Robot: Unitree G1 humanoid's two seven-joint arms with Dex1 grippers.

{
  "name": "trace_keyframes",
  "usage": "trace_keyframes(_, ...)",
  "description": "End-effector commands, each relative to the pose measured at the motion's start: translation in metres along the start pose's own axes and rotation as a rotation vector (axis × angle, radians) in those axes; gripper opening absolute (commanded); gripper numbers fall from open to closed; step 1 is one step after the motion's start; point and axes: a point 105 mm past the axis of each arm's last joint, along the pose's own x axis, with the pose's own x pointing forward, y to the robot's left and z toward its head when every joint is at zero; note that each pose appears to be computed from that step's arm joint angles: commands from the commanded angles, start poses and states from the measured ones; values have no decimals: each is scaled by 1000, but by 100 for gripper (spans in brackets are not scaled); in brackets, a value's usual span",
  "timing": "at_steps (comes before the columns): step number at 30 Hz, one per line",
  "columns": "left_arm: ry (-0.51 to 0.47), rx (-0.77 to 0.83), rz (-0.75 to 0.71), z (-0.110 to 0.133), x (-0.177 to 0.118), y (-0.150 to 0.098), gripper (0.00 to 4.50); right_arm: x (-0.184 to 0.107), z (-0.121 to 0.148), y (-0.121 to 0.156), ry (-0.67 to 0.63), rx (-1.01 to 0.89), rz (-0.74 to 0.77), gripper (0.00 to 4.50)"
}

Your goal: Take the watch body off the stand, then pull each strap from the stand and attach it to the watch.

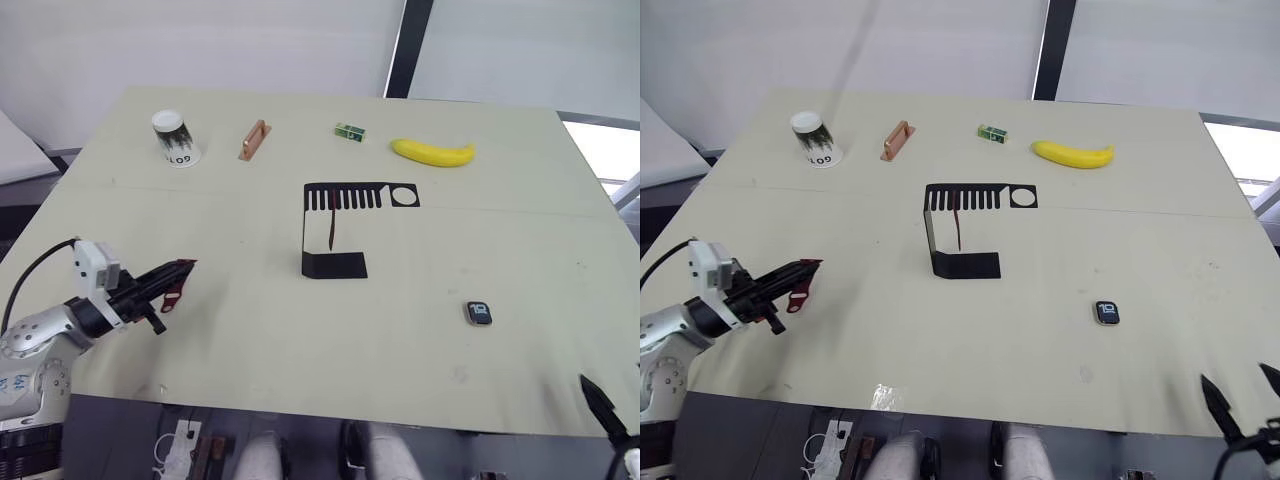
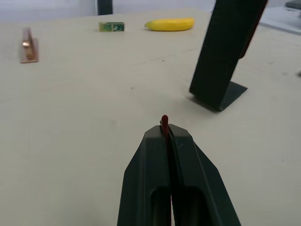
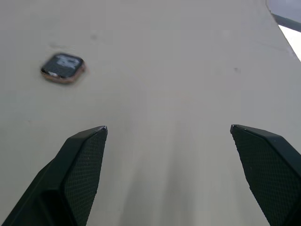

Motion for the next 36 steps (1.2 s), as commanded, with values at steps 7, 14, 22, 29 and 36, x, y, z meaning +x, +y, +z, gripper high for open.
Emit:
trace_keyframes(7,-34,69,-328,33,38,-58,0,45,25,66,30,128,2,445)
trace_keyframes(14,-48,77,-477,42,54,-87,0,68,16,92,106,174,-37,445)
trace_keyframes(22,-36,62,-580,43,58,-108,0,87,9,91,152,181,-123,445)
trace_keyframes(29,-30,53,-587,39,56,-111,0,91,1,90,191,181,-114,445)
trace_keyframes(36,-29,49,-592,38,58,-112,0,100,-7,87,219,213,-89,445)
